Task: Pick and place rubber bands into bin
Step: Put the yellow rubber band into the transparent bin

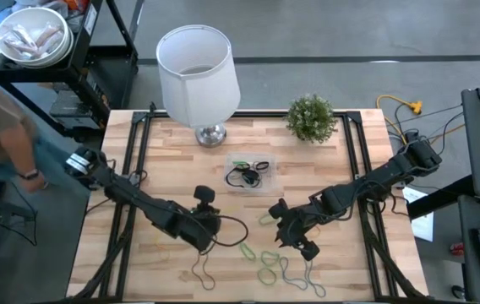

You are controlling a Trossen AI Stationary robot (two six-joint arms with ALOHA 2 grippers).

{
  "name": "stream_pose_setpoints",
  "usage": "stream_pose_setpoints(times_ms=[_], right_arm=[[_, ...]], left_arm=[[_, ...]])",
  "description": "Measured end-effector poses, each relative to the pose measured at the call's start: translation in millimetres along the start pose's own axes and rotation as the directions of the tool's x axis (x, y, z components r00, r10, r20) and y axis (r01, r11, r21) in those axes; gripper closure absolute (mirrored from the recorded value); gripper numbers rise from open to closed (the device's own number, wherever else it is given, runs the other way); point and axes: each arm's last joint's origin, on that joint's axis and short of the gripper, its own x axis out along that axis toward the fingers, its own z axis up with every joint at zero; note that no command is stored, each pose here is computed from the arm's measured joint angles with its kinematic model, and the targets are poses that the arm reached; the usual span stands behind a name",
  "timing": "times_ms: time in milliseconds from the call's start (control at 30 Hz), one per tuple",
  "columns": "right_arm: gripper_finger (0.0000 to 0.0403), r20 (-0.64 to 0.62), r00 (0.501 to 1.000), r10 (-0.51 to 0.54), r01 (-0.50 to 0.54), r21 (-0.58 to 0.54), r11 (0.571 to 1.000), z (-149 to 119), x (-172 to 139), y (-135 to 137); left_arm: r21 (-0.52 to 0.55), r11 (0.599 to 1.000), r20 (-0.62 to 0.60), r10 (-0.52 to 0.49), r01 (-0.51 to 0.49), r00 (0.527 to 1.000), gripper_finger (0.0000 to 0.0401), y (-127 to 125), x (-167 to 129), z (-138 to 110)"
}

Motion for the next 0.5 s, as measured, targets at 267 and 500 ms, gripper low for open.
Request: stream_pose_setpoints(times_ms=[267,500], right_arm=[[0.0321,-0.007,1.0,0.002,-0.002,0.008,1.0,-0.7,0.0,0.1],[0.0317,-0.014,1.0,0.003,-0.003,0.009,1.0,-1.3,0.0,0.2]], left_arm=[[0.006,0.997,0.047,0.07,-0.071,0.996,0.0401,36.8,15.9,16.1],[-0.051,0.986,0.039,0.161,-0.159,0.986,0.0401,83.0,36.9,19.0]])
